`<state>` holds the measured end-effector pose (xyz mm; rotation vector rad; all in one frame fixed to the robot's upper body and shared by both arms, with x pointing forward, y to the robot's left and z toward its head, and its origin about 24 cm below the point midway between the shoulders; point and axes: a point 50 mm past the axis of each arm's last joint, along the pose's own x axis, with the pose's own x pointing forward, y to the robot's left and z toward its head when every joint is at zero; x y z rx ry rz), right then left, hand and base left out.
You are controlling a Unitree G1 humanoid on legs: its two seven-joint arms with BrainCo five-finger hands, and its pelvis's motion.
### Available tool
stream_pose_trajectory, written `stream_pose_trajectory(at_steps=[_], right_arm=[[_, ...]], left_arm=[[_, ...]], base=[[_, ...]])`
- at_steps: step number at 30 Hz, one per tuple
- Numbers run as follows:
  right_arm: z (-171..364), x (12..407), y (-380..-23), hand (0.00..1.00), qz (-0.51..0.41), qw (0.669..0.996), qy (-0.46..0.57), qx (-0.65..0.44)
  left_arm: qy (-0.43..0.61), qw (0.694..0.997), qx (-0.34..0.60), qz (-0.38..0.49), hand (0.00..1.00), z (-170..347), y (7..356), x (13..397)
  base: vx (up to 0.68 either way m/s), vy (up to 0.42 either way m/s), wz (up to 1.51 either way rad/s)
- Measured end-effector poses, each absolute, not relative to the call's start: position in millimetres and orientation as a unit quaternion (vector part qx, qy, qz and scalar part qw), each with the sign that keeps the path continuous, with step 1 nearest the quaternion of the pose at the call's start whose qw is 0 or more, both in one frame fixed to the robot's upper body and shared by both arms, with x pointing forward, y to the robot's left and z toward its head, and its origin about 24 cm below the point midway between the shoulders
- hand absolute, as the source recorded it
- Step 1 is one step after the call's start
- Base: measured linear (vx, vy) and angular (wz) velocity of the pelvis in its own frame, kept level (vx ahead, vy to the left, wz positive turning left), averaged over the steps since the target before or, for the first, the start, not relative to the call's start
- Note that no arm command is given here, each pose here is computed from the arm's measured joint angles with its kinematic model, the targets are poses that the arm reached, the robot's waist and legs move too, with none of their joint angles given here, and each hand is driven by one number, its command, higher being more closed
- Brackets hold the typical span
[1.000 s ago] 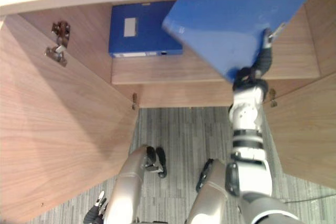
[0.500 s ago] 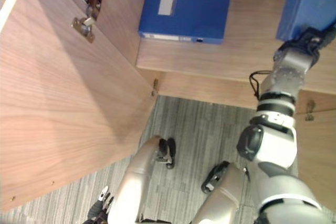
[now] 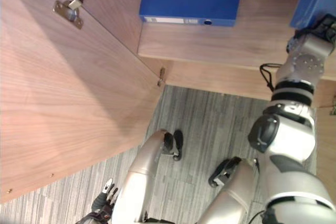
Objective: Walk over to the cabinet, pick up the folder, carry it to the office cabinet, place the folder inside the office cabinet, then close the office cabinet door
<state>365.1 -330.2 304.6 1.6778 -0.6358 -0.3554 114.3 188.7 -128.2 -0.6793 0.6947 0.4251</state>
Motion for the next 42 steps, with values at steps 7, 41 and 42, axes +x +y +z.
stream_pose_trajectory(at_steps=[7, 41, 42], right_arm=[[309.2, 361.7, -336.6, 0.00, -0.169, 0.648, -0.270, 0.691], [260.0, 377.8, -323.0, 0.00, -0.137, 0.969, -0.078, -0.192], [257.5, 377.5, -322.5, 0.00, -0.133, 0.966, -0.074, -0.208]], left_arm=[[0.327, 0.864, -0.324, 0.202, 0.00, -126.7, 188.5, 118.4], [0.312, 0.885, -0.310, 0.152, 0.00, -124.0, 200.7, 118.0], [0.315, 0.885, -0.309, 0.149, 0.00, -124.8, 200.1, 117.7]], base=[[0.00, -0.004, 0.00], [0.01, -0.011, -0.08], [0.02, -0.008, -0.04]])
